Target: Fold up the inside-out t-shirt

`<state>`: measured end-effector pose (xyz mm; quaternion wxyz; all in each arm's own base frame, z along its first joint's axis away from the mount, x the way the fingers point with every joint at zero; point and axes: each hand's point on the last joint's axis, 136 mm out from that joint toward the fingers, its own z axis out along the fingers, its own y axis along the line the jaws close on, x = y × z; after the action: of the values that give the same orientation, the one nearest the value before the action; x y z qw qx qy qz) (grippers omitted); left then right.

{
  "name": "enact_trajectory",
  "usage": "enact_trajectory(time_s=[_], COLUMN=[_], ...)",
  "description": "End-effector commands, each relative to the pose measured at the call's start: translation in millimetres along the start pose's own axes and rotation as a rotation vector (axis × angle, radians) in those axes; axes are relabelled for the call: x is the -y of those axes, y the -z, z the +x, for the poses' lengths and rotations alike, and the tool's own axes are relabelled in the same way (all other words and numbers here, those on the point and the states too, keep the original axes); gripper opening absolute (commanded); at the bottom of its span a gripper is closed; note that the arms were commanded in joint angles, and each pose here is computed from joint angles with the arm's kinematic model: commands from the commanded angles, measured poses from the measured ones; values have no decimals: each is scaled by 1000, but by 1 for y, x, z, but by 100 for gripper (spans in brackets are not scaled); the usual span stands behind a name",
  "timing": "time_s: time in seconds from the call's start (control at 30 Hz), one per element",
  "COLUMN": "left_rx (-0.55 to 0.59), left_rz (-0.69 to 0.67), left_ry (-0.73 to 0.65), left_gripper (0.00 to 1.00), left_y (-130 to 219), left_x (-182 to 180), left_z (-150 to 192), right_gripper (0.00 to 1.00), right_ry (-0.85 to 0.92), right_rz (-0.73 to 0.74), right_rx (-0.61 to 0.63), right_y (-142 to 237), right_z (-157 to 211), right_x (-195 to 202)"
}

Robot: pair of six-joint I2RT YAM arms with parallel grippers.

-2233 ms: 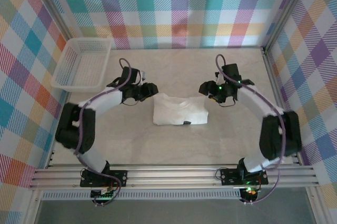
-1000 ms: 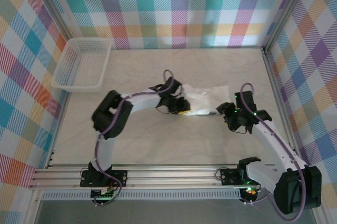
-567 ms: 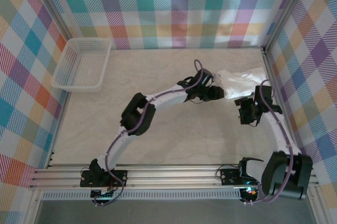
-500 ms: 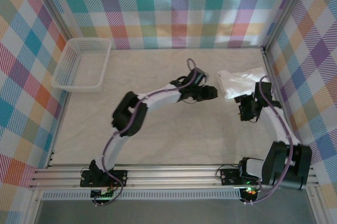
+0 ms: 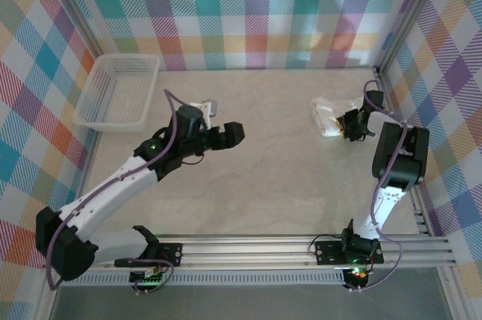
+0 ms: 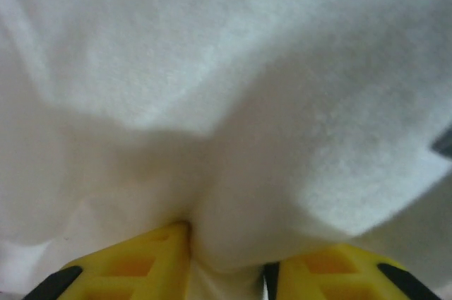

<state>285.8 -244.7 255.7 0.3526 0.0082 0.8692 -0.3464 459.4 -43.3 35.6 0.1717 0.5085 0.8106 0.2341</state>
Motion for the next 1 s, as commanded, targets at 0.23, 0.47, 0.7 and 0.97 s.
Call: enact_trajectory(time_s=[0.23, 0.47, 0.7, 0.97], left_rx=[-14, 139, 430, 569], left_rz=[-262, -435, -661, -940], left_ry=[-20, -122, -296, -278], left_gripper=[92, 100, 100, 100], left_y=[35, 50, 98, 116], left_x=[-76, -109, -151, -236], left_z=[31, 11, -14, -10], right_gripper=[28, 31, 50, 84], right_ry=[85, 200, 389, 759], right_rz=[-62, -120, -193, -89], right_rx=[114, 114, 168, 482], right_y=[-45, -34, 83, 164], right_z=[-89, -114, -50, 27], right_x=[-83, -134, -115, 5])
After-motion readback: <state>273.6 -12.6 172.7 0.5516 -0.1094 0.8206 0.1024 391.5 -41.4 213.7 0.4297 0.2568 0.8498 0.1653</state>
